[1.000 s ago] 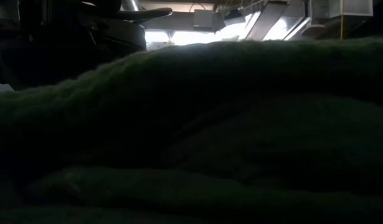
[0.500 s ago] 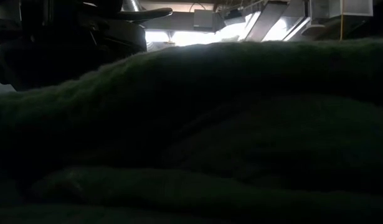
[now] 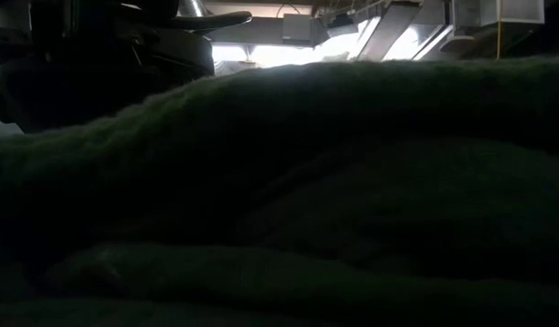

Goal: Fold Laundry from Bin
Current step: Stack the folded green polo shirt on top of the folded light blue pants

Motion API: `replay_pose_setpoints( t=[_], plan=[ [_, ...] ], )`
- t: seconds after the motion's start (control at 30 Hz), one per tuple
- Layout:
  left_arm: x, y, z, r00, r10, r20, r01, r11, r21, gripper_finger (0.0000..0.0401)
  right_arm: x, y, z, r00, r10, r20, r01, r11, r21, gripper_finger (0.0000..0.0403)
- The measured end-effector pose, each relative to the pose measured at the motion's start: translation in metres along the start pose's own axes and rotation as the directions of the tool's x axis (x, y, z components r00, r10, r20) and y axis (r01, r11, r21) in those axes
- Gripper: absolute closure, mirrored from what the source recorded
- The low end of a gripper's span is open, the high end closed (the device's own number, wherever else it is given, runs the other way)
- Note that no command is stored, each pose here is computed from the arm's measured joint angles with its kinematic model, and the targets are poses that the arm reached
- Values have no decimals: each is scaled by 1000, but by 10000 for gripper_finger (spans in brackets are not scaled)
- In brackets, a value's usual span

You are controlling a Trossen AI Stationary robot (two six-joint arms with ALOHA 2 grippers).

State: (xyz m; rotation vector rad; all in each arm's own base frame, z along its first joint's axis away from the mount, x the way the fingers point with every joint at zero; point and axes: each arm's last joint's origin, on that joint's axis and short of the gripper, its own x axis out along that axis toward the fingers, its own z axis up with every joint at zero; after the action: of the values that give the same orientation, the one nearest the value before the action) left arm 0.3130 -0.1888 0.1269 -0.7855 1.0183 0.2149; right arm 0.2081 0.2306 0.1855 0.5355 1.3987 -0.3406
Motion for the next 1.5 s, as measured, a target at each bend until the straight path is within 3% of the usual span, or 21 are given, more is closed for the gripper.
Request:
replay_pose_setpoints(
  t=[0.23,0.37,0.57,0.63,0.83,1.5],
  plan=[
    [0,0,0,1000,0,1,0,1000,0,364,-22,-11,-6,999,-18,48,18,1000,5,223],
    [0,0,0,1000,0,1,0,1000,0,364,-15,-18,-14,993,-62,96,52,993,103,223],
    [0,0,0,1000,1,3,-1,1000,0,364,16,-19,-28,953,134,273,-192,961,199,223],
    [0,0,0,1000,2,6,-2,1000,0,364,24,-23,-29,943,155,295,-221,954,205,223],
    [0,0,0,1000,3,10,-3,1000,-1,364,37,-38,-27,950,95,296,-164,963,216,223],
    [0,0,2,1000,3,24,-3,1000,-7,364,60,-36,-21,945,44,325,-119,969,215,233]
  ],
)
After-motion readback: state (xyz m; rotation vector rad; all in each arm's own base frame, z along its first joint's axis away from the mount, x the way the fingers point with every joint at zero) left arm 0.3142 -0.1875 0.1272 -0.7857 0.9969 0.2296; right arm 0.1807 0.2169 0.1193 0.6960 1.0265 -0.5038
